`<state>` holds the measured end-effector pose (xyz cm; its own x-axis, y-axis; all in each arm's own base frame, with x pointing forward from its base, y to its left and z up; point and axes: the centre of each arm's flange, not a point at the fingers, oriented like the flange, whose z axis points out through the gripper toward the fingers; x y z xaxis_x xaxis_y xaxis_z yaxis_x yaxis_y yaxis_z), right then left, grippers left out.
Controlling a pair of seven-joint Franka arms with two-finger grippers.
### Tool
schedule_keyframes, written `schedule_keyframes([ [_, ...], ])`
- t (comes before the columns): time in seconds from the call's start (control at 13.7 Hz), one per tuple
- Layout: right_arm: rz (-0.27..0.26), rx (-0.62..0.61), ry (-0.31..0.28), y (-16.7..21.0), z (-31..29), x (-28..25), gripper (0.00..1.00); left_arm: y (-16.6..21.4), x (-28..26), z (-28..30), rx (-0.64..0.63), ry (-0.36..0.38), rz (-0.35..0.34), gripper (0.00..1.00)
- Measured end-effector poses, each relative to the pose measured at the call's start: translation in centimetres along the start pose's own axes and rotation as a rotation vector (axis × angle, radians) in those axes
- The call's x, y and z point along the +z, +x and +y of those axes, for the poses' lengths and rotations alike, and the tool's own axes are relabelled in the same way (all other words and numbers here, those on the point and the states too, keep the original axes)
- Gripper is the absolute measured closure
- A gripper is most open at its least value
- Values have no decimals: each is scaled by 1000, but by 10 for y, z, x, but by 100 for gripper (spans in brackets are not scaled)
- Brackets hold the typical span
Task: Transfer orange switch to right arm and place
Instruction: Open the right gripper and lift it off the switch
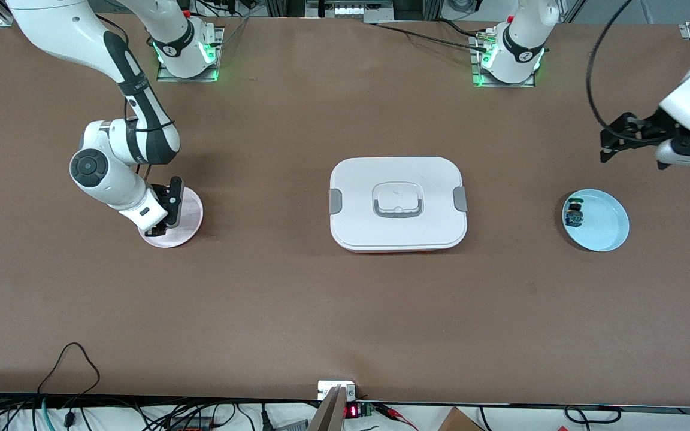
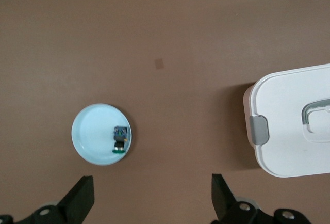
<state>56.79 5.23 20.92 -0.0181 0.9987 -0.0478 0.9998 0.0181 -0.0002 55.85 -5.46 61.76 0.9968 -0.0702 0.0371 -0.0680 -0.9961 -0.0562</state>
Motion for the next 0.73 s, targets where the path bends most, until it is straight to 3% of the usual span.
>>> schedule_keyframes([
  [0.15,1,-5,-6,2,0,2,62,0,2,-6,-75,-13,-9,0],
  [0.36,1,-8,-6,3,0,5,62,-1,10,-69,-192,-99,-23,0],
  [0.44,1,-7,-3,3,0,6,57,-1,12,-79,-195,-104,-25,0],
  [0.73,1,-8,-6,3,0,6,18,7,23,-48,-138,-100,-47,0],
])
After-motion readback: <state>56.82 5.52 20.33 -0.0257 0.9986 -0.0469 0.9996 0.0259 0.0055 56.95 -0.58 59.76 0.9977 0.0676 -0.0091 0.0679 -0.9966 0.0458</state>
